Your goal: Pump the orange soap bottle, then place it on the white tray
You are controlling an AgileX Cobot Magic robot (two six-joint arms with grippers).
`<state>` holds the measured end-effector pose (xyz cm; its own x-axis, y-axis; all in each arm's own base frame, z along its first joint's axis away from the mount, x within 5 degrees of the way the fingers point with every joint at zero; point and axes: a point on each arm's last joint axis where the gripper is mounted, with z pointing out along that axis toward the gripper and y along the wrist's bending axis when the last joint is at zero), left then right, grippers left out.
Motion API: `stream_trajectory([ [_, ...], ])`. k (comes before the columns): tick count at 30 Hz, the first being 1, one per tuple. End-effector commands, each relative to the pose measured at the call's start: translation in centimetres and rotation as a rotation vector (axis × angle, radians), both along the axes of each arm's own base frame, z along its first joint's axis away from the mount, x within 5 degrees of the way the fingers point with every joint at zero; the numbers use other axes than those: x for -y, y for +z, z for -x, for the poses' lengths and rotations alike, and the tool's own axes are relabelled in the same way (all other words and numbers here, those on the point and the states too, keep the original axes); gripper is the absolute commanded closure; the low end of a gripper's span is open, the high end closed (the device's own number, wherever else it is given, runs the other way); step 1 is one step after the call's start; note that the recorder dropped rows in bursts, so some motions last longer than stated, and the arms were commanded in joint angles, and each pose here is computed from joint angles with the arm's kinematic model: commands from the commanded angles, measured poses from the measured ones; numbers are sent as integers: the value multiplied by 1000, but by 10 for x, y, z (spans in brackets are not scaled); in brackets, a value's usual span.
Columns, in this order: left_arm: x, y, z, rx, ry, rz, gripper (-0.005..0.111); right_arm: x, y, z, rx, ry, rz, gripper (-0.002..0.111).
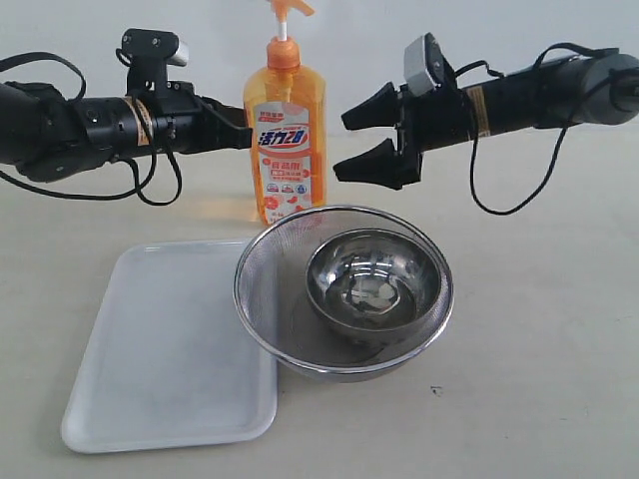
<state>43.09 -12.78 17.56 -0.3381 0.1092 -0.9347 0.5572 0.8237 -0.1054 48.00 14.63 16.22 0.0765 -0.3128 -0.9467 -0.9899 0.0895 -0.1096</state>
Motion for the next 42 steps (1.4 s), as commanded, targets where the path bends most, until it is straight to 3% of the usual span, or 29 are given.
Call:
stream_trajectory([
  [1,6,5,1,16,-21,11,102,-14,-4,1,29,12,11,18],
  [6,6,5,1,16,-21,11,102,-23,-8,-3,52,-50,47,18],
  [11,7,6,1,30,-37,24,102,-24,-3,-11,77,-147,-6,18],
  [21,8,8,2,41,-52,34,102,-59,-4,4,121,-35,6,19],
  [23,9,7,2,43,-60,28,102,-59,-4,5,112,-25,4,24],
  [29,10,9,3,57,-79,42,102,-59,-3,3,87,-60,-11,55],
  [42,12,10,3,60,-86,50,102,-59,-3,2,13,-98,-21,55],
])
